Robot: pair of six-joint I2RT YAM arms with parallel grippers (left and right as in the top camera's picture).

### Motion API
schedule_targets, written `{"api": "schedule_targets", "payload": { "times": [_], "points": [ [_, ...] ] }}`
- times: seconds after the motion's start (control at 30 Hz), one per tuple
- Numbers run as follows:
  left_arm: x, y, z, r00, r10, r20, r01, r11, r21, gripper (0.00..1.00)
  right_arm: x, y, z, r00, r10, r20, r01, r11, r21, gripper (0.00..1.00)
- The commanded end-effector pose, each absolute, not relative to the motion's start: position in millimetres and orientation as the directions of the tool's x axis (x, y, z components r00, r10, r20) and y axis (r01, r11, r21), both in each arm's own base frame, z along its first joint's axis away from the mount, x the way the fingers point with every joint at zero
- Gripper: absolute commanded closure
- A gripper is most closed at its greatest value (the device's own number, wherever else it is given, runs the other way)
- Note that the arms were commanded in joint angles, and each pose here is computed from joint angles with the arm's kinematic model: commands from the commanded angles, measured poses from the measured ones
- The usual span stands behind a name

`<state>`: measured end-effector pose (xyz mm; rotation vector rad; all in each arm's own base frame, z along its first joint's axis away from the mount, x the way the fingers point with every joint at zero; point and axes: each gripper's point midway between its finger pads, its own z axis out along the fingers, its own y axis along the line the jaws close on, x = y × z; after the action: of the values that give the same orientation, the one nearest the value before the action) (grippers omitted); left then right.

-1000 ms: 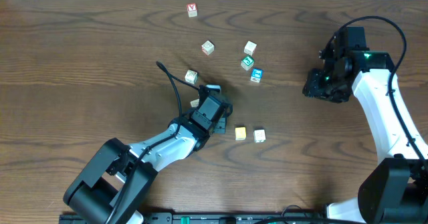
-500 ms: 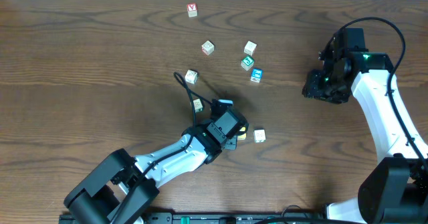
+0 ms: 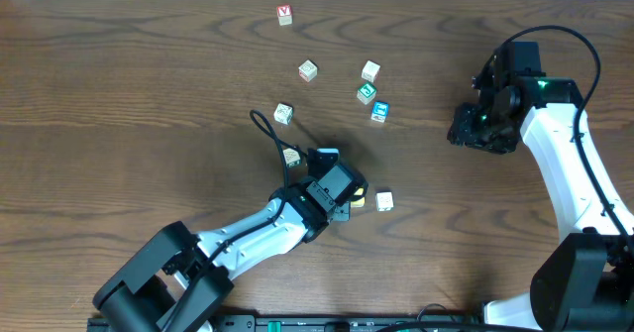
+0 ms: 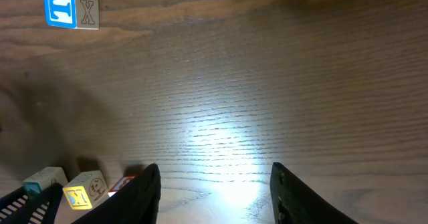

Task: Lift 3 blocks
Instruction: 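Carry the green block to the left of the yellow block, then release the green block and retract the left gripper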

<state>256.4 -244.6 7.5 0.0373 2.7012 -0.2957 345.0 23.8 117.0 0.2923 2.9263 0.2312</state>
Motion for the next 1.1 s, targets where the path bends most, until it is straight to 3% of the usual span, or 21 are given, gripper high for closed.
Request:
{"api": "schedule_targets", "payload": {
  "times": [0.0, 0.27, 0.77, 1.07],
  "points": [
    [243.4, -239.3, -1.1, -0.935, -0.014, -0.355, 0.056, 0.981, -0.186, 0.74, 342.4, 27.3, 121.1, -0.963, 0.192, -0.187, 0.159, 0.971, 0.178, 0.5],
    [240.1, -235.4, -3.2, -0.94, -0.007, -0.342, 0.054, 0.984, -0.17, 0.49, 342.4, 27.3, 121.1, -0.963, 0.192, -0.187, 0.159, 0.971, 0.178, 0.5],
    [242.3, -237.9, 1.9, -0.935, -0.013, -0.355, 0.057, 0.981, -0.185, 0.43, 342.9, 27.2, 121.2, -0.963, 0.192, -0.189, 0.159, 0.971, 0.178, 0.48],
    [246.0, -241.9, 41.8, -0.908, -0.043, -0.416, 0.072, 0.964, -0.256, 0.43, 342.4, 27.3, 121.1, -0.963, 0.193, -0.187, 0.16, 0.971, 0.178, 0.49]
  ]
}}
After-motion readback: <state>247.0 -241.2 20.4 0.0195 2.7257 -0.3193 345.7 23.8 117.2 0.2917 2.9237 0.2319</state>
